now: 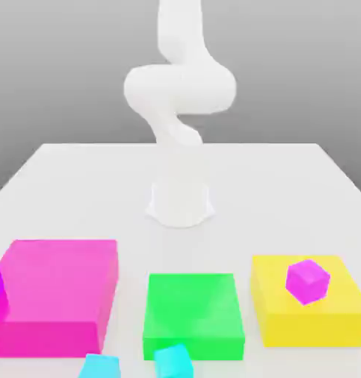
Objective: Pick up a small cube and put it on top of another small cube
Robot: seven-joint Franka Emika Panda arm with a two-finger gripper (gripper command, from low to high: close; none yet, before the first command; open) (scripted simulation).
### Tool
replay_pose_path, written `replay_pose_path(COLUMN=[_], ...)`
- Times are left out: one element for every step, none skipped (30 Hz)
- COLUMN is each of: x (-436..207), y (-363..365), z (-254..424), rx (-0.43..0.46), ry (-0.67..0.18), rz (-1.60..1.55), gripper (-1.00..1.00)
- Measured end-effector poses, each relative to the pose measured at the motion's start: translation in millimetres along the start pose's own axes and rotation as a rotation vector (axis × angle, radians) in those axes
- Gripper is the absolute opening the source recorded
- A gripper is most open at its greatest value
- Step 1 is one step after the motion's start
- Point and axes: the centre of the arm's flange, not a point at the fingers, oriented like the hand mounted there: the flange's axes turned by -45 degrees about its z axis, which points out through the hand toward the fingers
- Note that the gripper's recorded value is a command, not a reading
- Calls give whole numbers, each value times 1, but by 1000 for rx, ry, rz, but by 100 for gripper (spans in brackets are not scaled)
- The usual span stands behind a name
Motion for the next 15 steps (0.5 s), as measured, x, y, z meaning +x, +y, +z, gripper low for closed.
replay_pose_path(x=[1, 1, 1, 0, -2, -4, -7, -11, -15, -20, -26, -32, -39, -46, -54], y=[4, 8, 11, 15, 19, 23, 26, 30, 34, 38, 42, 46, 50, 54, 58], z=[19, 38, 56, 74, 92, 109, 127, 145, 162, 179, 196, 213, 230, 246, 262], rx=[3, 6, 8, 10, 11, 12, 13, 13, 13, 13, 13, 12, 11, 9, 7], ry=[-27, -54, -80, -105, -130, -155, -180, -205, -230, -255, -280, -305, -329, -354, -379], rz=[3, 6, 9, 12, 15, 18, 22, 25, 28, 31, 35, 38, 42, 45, 48], gripper=[0, 0, 0, 0, 0, 0, 0, 0, 0, 0, 0, 0, 0, 0, 0])
